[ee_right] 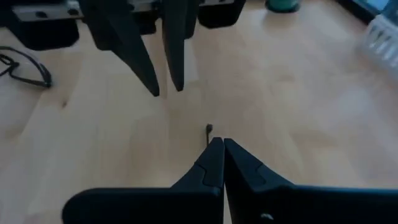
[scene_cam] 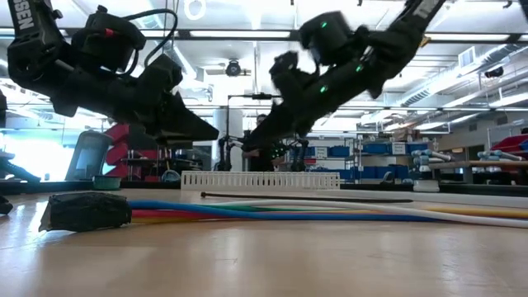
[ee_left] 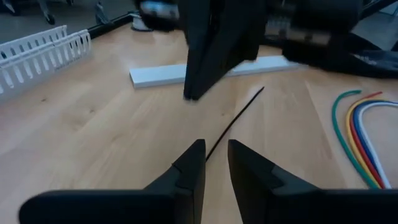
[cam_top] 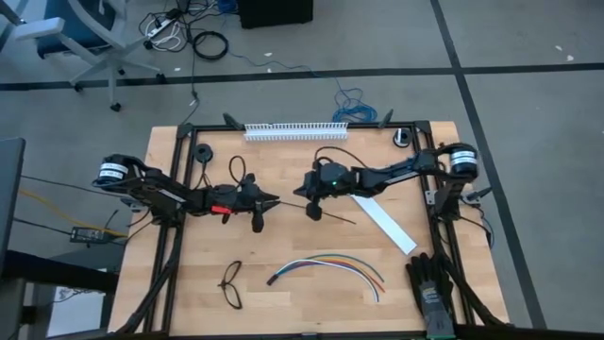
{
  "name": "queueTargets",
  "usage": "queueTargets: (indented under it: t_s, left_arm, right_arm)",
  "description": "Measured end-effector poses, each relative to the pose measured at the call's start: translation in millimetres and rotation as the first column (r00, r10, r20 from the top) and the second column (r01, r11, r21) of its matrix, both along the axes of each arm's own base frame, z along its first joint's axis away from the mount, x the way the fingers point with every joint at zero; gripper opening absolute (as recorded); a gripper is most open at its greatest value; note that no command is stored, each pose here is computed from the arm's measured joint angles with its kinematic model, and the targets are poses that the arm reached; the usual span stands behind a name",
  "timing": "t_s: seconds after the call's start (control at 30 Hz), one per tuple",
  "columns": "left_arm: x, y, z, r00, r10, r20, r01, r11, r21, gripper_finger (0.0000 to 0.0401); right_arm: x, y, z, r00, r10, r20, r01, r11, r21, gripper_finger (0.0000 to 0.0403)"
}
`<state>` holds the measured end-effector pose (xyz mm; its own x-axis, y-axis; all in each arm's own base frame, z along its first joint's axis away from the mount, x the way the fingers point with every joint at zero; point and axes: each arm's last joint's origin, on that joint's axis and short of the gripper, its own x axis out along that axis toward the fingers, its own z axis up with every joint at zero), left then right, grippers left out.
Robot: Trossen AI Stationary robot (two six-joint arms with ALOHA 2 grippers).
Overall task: Ziptie cables
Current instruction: Wrap the zip tie around the cable wires
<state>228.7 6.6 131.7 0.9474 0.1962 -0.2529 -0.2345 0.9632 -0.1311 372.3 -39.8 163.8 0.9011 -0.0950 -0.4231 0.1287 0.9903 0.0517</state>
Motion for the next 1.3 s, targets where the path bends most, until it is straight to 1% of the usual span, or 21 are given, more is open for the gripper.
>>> queueTargets:
  t_s: [0.13,0.23,0.33,0.47,0.57,0.63,0.7,0.77,0.8,0.83,0.87,0.93,1.03,1.1,1.2,1.3]
  left_arm:
    - [-1,0,-3,0.999,0.013,-0.029,-0.013,1.000,0.003,0.0078]
    - [-2,0,-5,0.998,0.017,-0.056,-0.017,1.000,-0.004,0.0078]
    - [-3,0,-9,0.996,0.023,-0.092,-0.025,0.999,-0.026,0.0078]
    - [-5,0,-12,0.993,0.028,-0.118,-0.034,0.998,-0.048,0.0078]
    - [-12,0,-16,0.993,0.035,-0.111,-0.042,0.997,-0.068,0.0078]
    - [-19,0,-19,0.995,0.040,-0.091,-0.048,0.995,-0.087,0.0078]
    - [-26,0,-21,0.997,0.047,-0.056,-0.053,0.993,-0.110,0.0078]
    - [-33,0,-22,0.998,0.054,-0.022,-0.056,0.989,-0.137,0.0078]
    - [-36,0,-23,0.998,0.057,-0.009,-0.058,0.987,-0.148,0.0078]
    - [-38,0,-23,0.998,0.059,0.001,-0.058,0.986,-0.157,0.0078]
    - [-40,0,-23,0.998,0.063,0.012,-0.061,0.984,-0.170,0.0078]
    - [-42,0,-24,0.998,0.068,0.014,-0.064,0.980,-0.188,0.0078]
    - [-42,-2,-25,0.998,0.061,0.011,-0.057,0.979,-0.198,0.0078]
    - [-42,-4,-25,0.999,0.052,0.011,-0.049,0.979,-0.199,0.0078]
    - [-42,-6,-25,0.999,0.050,0.013,-0.046,0.978,-0.202,0.0078]
    - [-39,-8,-22,0.997,0.067,0.024,-0.061,0.981,-0.186,0.0078]
  right_arm:
    - [24,-1,-24,0.999,0.039,-0.035,-0.038,0.999,0.027,0.0009]
    - [45,-3,-38,0.996,0.073,-0.043,-0.072,0.997,0.039,0.0032]
    - [61,-4,-46,0.994,0.080,-0.068,-0.078,0.996,0.035,0.0062]
    - [74,-6,-51,0.987,0.087,-0.137,-0.087,0.996,0.009,0.0095]
    - [78,-9,-58,0.978,0.068,-0.199,-0.069,0.998,0.001,0.0107]
    - [80,-9,-61,0.971,0.061,-0.230,-0.062,0.998,0.002,0.0108]
    - [80,-10,-64,0.967,0.057,-0.247,-0.058,0.998,0.003,0.0097]
    - [80,-11,-64,0.966,0.053,-0.254,-0.055,0.999,0.001,0.0066]
    - [80,-11,-64,0.966,0.053,-0.254,-0.056,0.998,-0.005,0.0043]
    - [80,-11,-63,0.966,0.056,-0.252,-0.062,0.998,-0.015,0.0023]
    - [80,-11,-62,0.966,0.061,-0.250,-0.069,0.997,-0.023,0.0012]
    - [80,-12,-60,0.970,0.051,-0.238,-0.061,0.998,-0.035,0.0007]
    - [79,-11,-46,0.978,0.038,-0.203,-0.053,0.996,-0.069,0.0002]
    - [79,-12,-33,0.986,0.034,-0.166,-0.050,0.994,-0.093,0.0001]
    - [77,-13,-3,0.995,0.036,-0.095,-0.048,0.991,-0.126,0.0000]
    - [69,-11,21,0.998,0.045,-0.047,-0.052,0.986,-0.157,0.0000]
